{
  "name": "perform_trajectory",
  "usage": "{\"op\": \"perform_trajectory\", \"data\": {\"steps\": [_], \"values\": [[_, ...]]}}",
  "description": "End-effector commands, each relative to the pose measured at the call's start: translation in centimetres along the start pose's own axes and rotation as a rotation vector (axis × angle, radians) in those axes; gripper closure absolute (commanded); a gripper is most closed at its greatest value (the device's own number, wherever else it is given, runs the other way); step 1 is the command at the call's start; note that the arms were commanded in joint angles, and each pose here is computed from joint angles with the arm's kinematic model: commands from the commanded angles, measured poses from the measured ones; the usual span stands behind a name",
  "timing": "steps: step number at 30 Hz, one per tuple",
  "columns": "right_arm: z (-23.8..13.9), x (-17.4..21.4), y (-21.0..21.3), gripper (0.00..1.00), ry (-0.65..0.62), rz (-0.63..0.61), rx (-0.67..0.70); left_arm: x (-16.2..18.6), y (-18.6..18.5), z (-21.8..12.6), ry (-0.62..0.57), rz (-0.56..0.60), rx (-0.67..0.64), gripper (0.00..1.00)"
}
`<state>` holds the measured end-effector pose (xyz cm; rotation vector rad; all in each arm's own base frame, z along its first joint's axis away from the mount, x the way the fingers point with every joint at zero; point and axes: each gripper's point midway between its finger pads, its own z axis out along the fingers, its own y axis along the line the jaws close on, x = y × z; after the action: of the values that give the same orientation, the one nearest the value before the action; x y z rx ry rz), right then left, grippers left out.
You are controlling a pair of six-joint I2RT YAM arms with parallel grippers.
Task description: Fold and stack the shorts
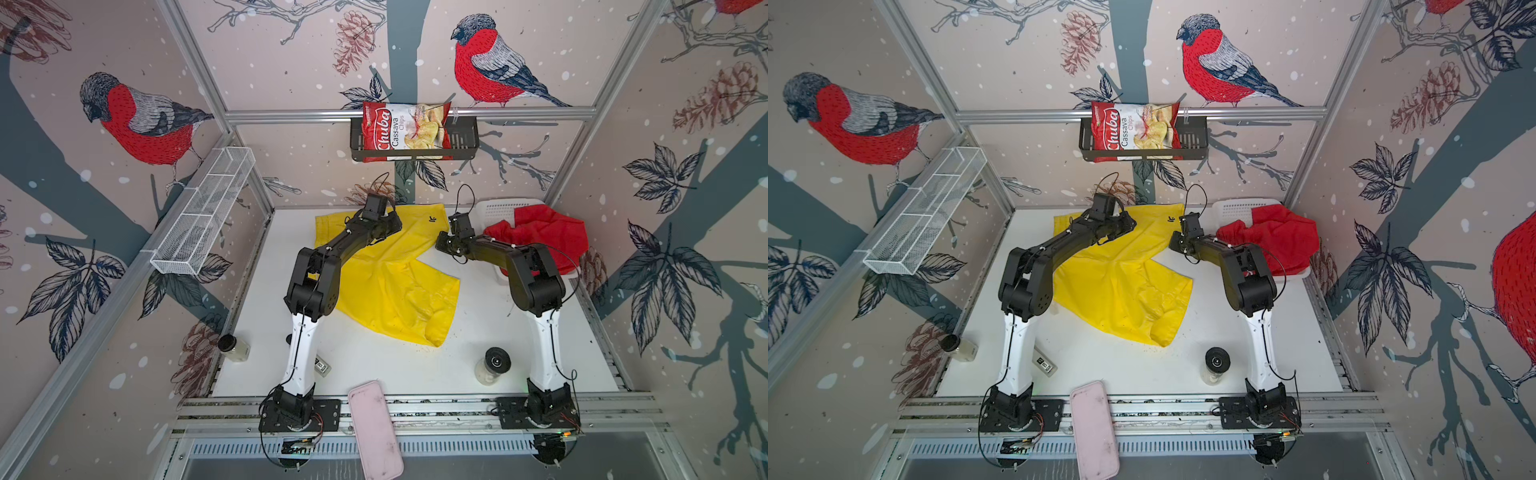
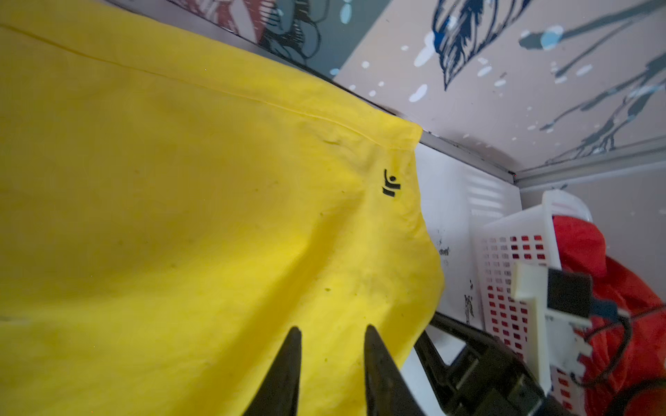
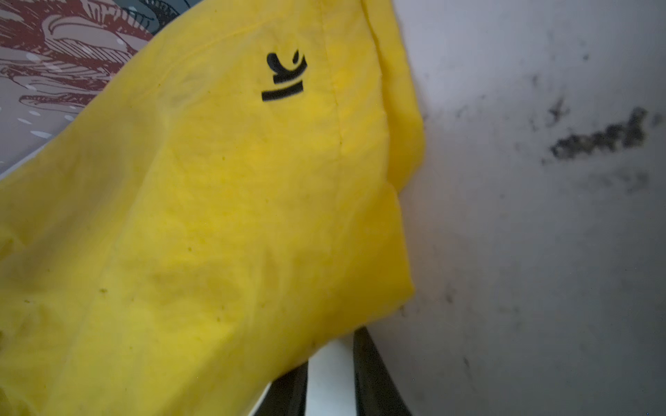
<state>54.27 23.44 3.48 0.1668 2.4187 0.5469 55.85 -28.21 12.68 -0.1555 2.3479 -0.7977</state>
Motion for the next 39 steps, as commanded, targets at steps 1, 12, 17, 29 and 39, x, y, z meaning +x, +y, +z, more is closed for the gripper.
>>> {"op": "perform_trajectory", "data": {"steps": [1,12,17,29,39], "values": [[0.0,-1.9,1.6,0.75,-0.021,-0.001,-0.049,-0.2,-1.0,-0.1,-0.031,0.146,-0.027,0.63],[3.3,-6.0,6.8,0.74,-0.040,-0.053,-0.165,2.3,-2.4,1.5,0.050,0.289,0.053,0.56],[2.6,-6.8,6.3,0.75,-0.041,-0.021,-0.174,4.5,-4.7,1.9,0.117,0.391,0.171,0.45],[-7.1,-14.6,3.7,0.75,-0.179,0.058,-0.191,11.0,-5.2,3.8,0.167,0.753,-0.033,0.34],[-11.8,-14.9,4.7,0.75,-0.232,0.034,-0.238,9.7,-3.1,8.4,0.145,0.705,-0.170,0.47]]}}
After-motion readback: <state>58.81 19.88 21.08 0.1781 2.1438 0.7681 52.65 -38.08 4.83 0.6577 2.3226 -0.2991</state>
